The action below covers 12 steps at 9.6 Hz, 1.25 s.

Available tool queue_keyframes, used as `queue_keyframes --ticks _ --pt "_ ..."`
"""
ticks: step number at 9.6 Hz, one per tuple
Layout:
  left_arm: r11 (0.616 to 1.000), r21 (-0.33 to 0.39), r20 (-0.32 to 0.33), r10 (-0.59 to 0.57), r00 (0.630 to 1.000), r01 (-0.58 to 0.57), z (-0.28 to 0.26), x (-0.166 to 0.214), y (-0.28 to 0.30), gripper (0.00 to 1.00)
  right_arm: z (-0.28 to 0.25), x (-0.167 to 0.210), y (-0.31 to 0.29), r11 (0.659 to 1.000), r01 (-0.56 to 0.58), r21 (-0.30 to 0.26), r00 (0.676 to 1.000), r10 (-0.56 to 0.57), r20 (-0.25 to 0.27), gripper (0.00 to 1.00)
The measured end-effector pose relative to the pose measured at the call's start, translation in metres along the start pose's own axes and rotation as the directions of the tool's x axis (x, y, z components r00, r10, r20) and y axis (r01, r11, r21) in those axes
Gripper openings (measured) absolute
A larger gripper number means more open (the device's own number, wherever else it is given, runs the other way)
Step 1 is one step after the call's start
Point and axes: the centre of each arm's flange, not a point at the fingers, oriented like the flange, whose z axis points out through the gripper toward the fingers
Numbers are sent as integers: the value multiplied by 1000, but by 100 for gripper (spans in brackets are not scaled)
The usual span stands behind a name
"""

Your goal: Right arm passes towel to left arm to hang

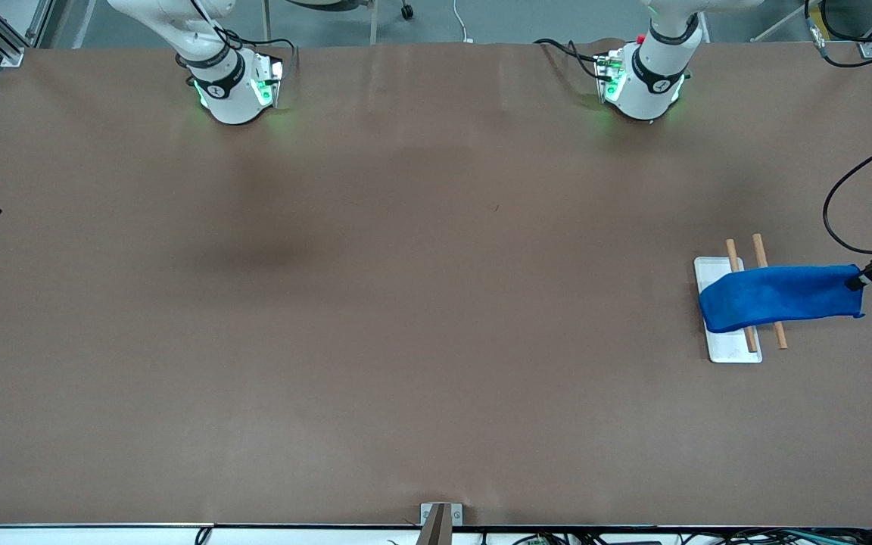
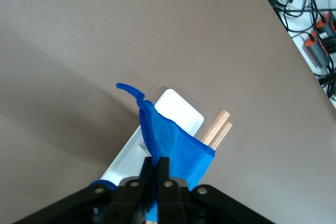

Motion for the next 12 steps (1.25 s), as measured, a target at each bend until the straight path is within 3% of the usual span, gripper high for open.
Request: queue_keyframes --ticks 5,6,8,9,12 --pt "999 21 -8 -50 999 50 -4 4 -5 91 -12 -1 -3 999 46 -5 999 -46 -17 100" --pt "998 64 -24 -25 999 26 -15 8 -9 100 -12 -1 -4 999 46 0 999 -46 -16 100" --pt "992 116 -45 46 998 -41 -45 12 1 100 -11 -1 -4 999 45 2 999 -45 -15 100" --pt "985 133 -21 112 994 -108 -50 8 25 100 -11 0 -4 999 45 2 999 -45 -14 100" --pt "897 223 54 379 924 -382 -70 -27 132 100 -9 -1 -3 999 44 3 999 -44 -6 100"
